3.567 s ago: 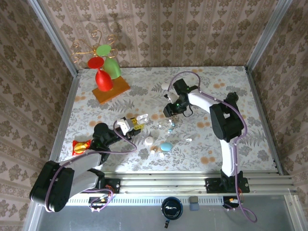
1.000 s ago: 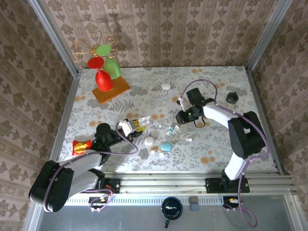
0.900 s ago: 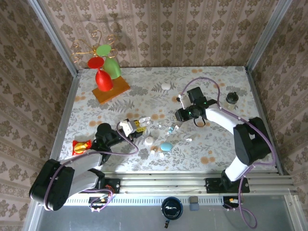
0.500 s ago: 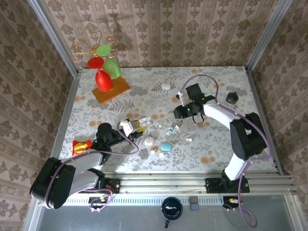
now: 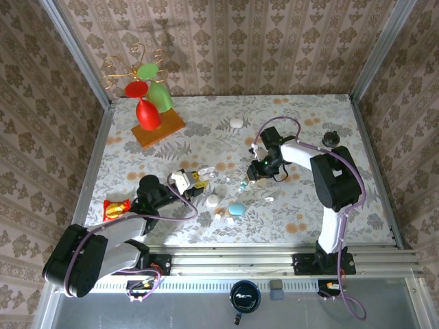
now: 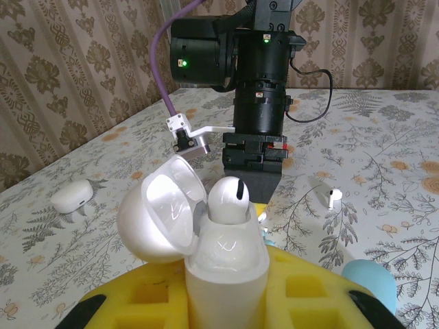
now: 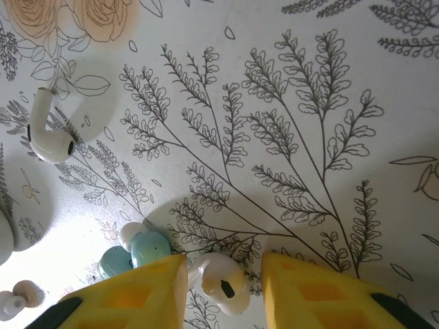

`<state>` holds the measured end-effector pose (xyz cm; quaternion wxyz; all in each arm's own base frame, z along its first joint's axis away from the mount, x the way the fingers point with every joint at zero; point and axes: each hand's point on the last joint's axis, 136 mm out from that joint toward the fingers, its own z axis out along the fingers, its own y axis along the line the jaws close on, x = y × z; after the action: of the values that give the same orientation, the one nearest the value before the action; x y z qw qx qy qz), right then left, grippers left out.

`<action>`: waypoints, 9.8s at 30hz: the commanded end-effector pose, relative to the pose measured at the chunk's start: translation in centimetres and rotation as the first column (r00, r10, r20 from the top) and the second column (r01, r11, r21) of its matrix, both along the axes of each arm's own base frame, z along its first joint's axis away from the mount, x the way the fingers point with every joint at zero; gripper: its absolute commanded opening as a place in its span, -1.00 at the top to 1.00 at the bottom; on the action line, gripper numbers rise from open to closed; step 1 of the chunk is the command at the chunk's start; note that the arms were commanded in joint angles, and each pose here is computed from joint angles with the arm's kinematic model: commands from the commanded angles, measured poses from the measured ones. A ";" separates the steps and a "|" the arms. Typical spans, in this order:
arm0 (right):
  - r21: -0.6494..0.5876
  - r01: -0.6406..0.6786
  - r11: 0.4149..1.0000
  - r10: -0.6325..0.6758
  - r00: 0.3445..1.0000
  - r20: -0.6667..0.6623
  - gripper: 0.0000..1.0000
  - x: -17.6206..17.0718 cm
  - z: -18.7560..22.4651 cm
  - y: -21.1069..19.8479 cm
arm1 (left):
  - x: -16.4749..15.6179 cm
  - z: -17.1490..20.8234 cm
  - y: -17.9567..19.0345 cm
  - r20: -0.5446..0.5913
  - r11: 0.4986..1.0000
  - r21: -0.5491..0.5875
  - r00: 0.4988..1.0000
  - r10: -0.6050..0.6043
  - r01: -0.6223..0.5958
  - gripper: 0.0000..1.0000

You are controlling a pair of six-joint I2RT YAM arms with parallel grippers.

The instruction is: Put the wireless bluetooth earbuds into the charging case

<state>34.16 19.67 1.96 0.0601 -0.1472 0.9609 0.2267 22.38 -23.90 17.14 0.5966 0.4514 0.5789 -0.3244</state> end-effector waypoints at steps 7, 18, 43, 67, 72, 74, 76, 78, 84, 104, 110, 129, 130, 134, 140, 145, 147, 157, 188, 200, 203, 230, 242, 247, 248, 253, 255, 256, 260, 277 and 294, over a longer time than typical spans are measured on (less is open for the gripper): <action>-0.003 0.013 1.000 -0.014 0.997 -0.074 0.50 -0.9 -0.8 0.0 | 0.1 1.5 -0.6 0.042 0.999 -0.018 0.999 -0.027 0.028 0.97; -0.024 0.022 0.999 -0.022 1.000 0.017 0.68 -0.4 0.5 -0.5 | 0.2 1.5 -0.8 0.042 0.999 -0.019 0.999 -0.034 0.035 0.97; 0.050 -0.320 0.946 0.104 0.447 0.888 0.68 -2.0 23.5 9.8 | 3.6 1.7 -1.9 -0.118 0.997 -0.049 0.991 0.059 -0.065 1.00; -0.149 -0.451 0.880 0.317 0.322 0.892 0.67 -2.4 22.4 15.4 | 3.8 3.3 -2.1 -0.173 0.987 -0.140 0.983 0.052 -0.077 1.00; -0.138 -0.480 0.866 0.329 0.339 0.882 0.67 -2.8 21.4 15.9 | 4.1 3.8 -2.4 -0.181 0.983 -0.168 0.983 0.042 -0.073 1.00; -0.130 -0.485 0.865 0.326 0.345 0.880 0.67 -2.9 21.2 16.1 | 4.1 4.0 -2.5 -0.182 0.982 -0.179 0.983 0.032 -0.065 1.00; -0.128 -0.489 0.863 0.329 0.349 0.878 0.67 -3.0 20.9 16.2 | 4.1 4.0 -2.5 -0.182 0.980 -0.185 0.983 0.034 -0.068 1.00; -0.126 -0.498 0.858 0.335 0.355 0.873 0.67 -3.2 20.5 16.3 | 4.2 4.0 -2.5 -0.184 0.979 -0.190 0.982 0.038 -0.073 1.00; -0.133 -0.552 0.823 0.377 0.356 0.855 0.62 -4.4 19.5 16.3 | 4.4 4.4 -2.5 -0.180 0.978 -0.194 0.983 0.041 -0.076 1.00; 0.194 -0.337 0.921 -0.005 0.488 0.873 -0.58 0.2 24.6 10.2 | 4.3 2.0 -2.2 0.020 0.997 -0.044 0.998 0.064 -0.063 1.00; 0.209 -0.221 0.953 -0.049 0.568 0.822 -0.88 2.5 23.4 9.5 | 5.6 1.7 -1.8 0.226 0.992 -0.018 0.966 0.122 -0.121 1.00; 0.228 -0.217 0.949 0.012 0.749 0.662 -0.94 4.7 18.4 13.7 | 4.9 2.6 -2.3 0.390 0.991 0.024 0.915 0.109 -0.128 1.00; 0.207 -0.217 0.954 0.025 0.743 0.668 -0.94 4.6 18.1 13.5 | 4.9 2.6 -2.3 0.384 0.992 0.022 0.917 0.109 -0.127 1.00; 0.160 -0.248 0.955 0.075 0.728 0.681 -0.95 3.5 17.1 13.0 | 5.0 3.0 -2.3 0.380 0.991 0.009 0.917 0.119 -0.132 1.00; 0.138 -0.282 0.949 0.116 0.722 0.682 -0.96 1.8 16.6 12.2 | 4.7 3.6 -2.1 0.371 0.991 0.002 0.921 0.120 -0.130 1.00; 0.118 -0.296 0.948 0.134 0.707 0.695 -0.98 1.0 17.1 11.4 | 4.6 3.6 -2.0 0.356 0.991 0.010 0.927 0.120 -0.132 1.00; 0.139 -0.293 0.946 0.107 0.686 0.720 -0.99 0.9 18.0 10.8 | 4.3 3.8 -2.1 0.342 0.994 0.007 0.934 0.103 -0.112 1.00; 0.092 -0.521 0.849 0.187 0.458 0.869 -0.98 -3.9 21.8 8.5 | -1.1 4.0 -3.4 0.185 0.984 0.042 0.966 -0.180 0.175 1.00; -0.179 -0.798 0.576 0.479 0.152 0.864 0.81 -9.3 21.0 11.8 | -3.0 6.4 -3.9 0.097 0.954 -0.007 0.950 -0.296 0.298 0.76; 0.100 -0.481 0.871 0.197 0.530 0.825 0.86 -0.6 17.8 7.5 | 0.1 4.2 -2.6 0.008 0.997 0.017 0.997 -0.082 0.081 -0.50; 0.197 -0.248 0.948 0.023 0.674 0.738 0.91 3.0 15.9 5.3 | 0.4 3.2 -2.4 -0.028 0.996 0.071 0.998 -0.052 0.054 -0.76; 0.351 0.479 0.805 -0.571 0.786 0.236 -0.28 10.1 6.3 -4.2 | 2.2 -1.2 -4.6 -0.112 0.952 0.306 0.993 0.026 0.009 -1.00; 0.332 0.488 0.807 -0.581 0.757 0.300 -0.60 9.0 8.1 -6.6 | -4.5 -4.9 -10.8 -0.127 0.866 0.296 0.915 -0.382 0.403 -0.91; 0.337 0.499 0.798 -0.591 0.757 0.278 -0.60 8.8 7.6 -6.5 | -4.4 -7.3 -10.9 -0.152 0.853 0.325 0.912 -0.380 0.409 -0.86; 0.337 0.498 0.799 -0.589 0.760 0.274 -0.60 8.8 7.6 -6.5 | -4.3 -7.6 -10.7 -0.158 0.850 0.336 0.914 -0.373 0.405 -0.87; 0.338 0.477 0.811 -0.566 0.785 0.251 -0.61 9.0 7.2 -5.8 | -4.8 -9.5 -10.6 -0.199 0.835 0.351 0.905 -0.377 0.425 -0.78; 0.353 0.471 0.809 -0.565 0.789 0.241 -0.61 9.2 7.2 -5.5 | -4.9 -10.2 -10.5 -0.210 0.838 0.351 0.907 -0.365 0.419 -0.74; 0.359 0.467 0.808 -0.563 0.792 0.237 -0.61 9.3 7.3 -5.3 | -4.9 -10.5 -10.4 -0.206 0.839 0.352 0.909 -0.363 0.415 -0.69; 0.365 0.465 0.806 -0.565 0.789 0.241 -0.61 9.6 7.5 -5.3 | -4.5 -11.7 -10.0 -0.177 0.843 0.378 0.924 -0.340 0.383 -0.65; 0.374 0.464 0.803 -0.564 0.794 0.226 -0.62 9.1 7.3 -5.2 | -5.6 -14.2 -9.5 -0.290 0.802 0.385 0.885 -0.365 0.457 -0.30; 0.417 0.450 0.790 -0.564 0.800 0.204 -0.61 8.2 8.7 -4.8 | -4.0 -11.8 -9.6 -0.225 0.856 0.330 0.914 -0.338 0.398 0.21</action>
<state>42.78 14.62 8.91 0.2928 0.1014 0.8956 0.3192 17.82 -33.39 3.83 0.3535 0.6393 0.5860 -0.3505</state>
